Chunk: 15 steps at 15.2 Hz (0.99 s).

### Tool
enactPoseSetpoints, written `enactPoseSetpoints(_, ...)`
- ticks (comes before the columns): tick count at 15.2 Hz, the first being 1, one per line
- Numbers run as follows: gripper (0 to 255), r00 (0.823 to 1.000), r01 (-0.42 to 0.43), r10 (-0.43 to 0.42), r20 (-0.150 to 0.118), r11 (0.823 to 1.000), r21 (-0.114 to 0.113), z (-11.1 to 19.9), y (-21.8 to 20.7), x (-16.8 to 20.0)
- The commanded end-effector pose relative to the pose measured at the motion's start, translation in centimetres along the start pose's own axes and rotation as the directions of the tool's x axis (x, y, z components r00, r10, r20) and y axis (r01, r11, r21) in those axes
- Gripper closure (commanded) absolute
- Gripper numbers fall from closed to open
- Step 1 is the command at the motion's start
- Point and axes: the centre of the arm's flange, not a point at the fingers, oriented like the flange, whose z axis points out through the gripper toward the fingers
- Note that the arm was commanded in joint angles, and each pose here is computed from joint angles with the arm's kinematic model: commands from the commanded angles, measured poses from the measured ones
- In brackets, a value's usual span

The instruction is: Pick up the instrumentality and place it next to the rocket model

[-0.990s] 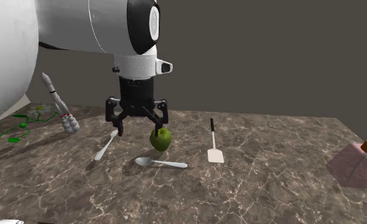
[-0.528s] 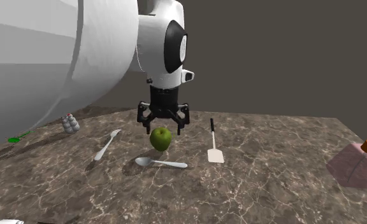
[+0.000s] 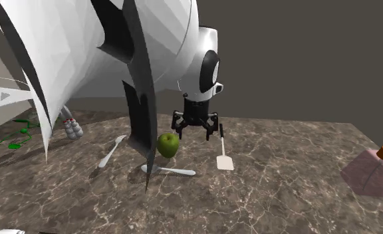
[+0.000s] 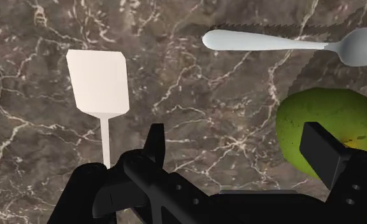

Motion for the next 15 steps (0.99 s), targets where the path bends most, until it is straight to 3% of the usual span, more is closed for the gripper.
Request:
enactPoseSetpoints(1,0,1.0,-0.012,0.012,-0.016,1.0,-0.009,1.2,1.9,1.6)
enactPoseSetpoints(12,0,0.992,-0.083,0.079,-0.096,0.996,-0.043,6.2,12.0,8.8)
enactPoseSetpoints(15,0,0.992,-0.086,0.081,-0.099,0.995,-0.044,7.4,12.5,9.2)
